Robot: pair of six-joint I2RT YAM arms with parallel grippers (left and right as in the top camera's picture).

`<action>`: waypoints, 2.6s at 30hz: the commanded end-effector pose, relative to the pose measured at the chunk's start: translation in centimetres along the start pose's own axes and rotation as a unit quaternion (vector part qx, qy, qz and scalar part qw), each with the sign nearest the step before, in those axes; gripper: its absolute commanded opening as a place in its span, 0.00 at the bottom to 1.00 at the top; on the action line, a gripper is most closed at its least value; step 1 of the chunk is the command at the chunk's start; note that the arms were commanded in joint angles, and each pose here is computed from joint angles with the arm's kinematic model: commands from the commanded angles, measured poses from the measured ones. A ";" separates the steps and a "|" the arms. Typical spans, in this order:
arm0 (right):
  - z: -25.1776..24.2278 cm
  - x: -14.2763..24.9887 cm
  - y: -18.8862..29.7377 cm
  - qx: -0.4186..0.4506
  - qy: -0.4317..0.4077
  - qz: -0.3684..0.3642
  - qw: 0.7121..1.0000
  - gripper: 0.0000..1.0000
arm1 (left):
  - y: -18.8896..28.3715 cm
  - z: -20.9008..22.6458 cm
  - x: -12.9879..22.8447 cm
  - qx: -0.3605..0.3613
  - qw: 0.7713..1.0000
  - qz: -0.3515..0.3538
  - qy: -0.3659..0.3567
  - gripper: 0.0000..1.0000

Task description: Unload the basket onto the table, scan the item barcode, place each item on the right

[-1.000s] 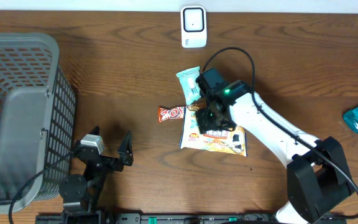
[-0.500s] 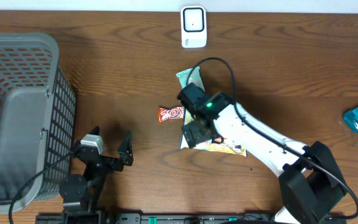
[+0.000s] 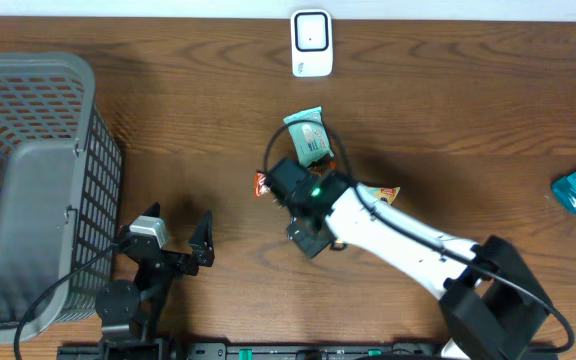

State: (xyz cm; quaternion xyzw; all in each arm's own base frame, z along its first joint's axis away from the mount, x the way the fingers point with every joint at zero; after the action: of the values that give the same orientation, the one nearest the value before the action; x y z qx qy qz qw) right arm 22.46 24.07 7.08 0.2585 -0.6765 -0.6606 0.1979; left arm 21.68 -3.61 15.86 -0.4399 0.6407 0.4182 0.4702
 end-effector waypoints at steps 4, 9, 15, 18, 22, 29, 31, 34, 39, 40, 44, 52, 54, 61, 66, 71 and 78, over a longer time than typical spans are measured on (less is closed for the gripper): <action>2.1 1.0 -3.0 -0.009 0.034 0.007 0.999 0.04 | -0.1 0.1 1.3 0.000 1.000 0.019 0.010 0.98; 1.7 -0.8 -4.9 0.010 0.078 -0.015 0.997 0.11 | -0.1 0.1 1.3 0.000 1.000 0.019 0.011 0.98; -0.1 -4.5 -7.7 0.059 0.075 -0.073 0.993 0.20 | -0.1 0.1 1.3 0.000 1.000 0.019 0.010 0.98; -3.0 -5.1 -8.7 0.104 0.027 -0.074 0.991 0.10 | -0.1 0.1 1.3 0.000 1.000 0.019 0.010 0.98; -6.9 -6.2 -7.9 0.140 -0.050 -0.086 0.985 0.01 | -0.1 0.1 1.3 0.000 1.000 0.019 0.011 0.98; -9.6 -9.9 0.2 0.115 -0.099 -0.105 0.983 0.12 | -0.1 0.1 1.3 0.000 1.000 0.019 0.010 0.98; -9.1 -10.1 3.0 0.087 -0.098 -0.106 0.986 0.91 | -0.1 0.1 1.3 0.000 1.000 0.019 0.010 0.98; -8.4 -9.0 5.1 0.069 -0.103 -0.085 0.989 0.99 | -0.1 0.1 1.3 0.000 1.000 0.019 0.010 0.98; -8.9 -4.3 1.6 0.095 -0.235 -0.006 0.967 0.99 | -0.1 0.1 1.3 0.000 1.000 0.019 0.010 0.98; -8.9 -3.6 0.7 0.098 -0.256 0.002 0.962 0.99 | -0.1 0.1 1.3 0.000 1.000 0.019 0.010 0.98; -8.5 -0.8 -2.8 0.106 -0.288 0.029 0.951 0.91 | -0.1 0.1 1.3 0.000 1.000 0.019 0.010 0.98; -9.6 1.7 -5.0 0.136 -0.333 0.044 0.932 0.95 | -0.1 0.1 1.3 0.000 1.000 0.019 0.010 0.98; -9.3 2.5 -6.6 0.135 -0.332 0.059 0.932 0.97 | -0.1 0.1 1.3 0.000 1.000 0.019 0.010 0.98; -5.7 6.2 -12.5 0.060 -0.302 0.189 0.932 0.50 | -0.1 0.1 1.3 0.000 1.000 0.019 0.010 0.98; -3.9 6.7 -13.2 -0.014 -0.277 0.228 0.933 0.01 | -0.1 0.1 1.3 0.000 1.000 0.019 0.010 0.98; -1.2 3.3 -8.9 -0.201 -0.203 0.192 0.939 0.01 | -0.1 0.1 1.3 0.000 1.000 0.019 0.010 0.98; 0.5 -1.5 5.4 -0.543 -0.045 -0.046 0.837 0.01 | -0.1 0.1 1.3 0.000 1.000 0.019 0.010 0.98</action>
State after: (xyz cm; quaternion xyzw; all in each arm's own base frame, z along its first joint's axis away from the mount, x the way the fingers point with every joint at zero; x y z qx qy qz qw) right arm 24.14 21.54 5.02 0.0241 -0.4821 -0.8478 0.2198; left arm 21.68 -3.61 15.86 -0.4399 0.6407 0.4182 0.4702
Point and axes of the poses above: each gripper's point midway between its finger pads, its own y axis back along the fingers, its own z axis along the line the jaws close on, x = y × z, the point moved 2 cm from there along y, back along the fingers, and after that the axes turned 2 degrees about -y, right-handed, at the moved point
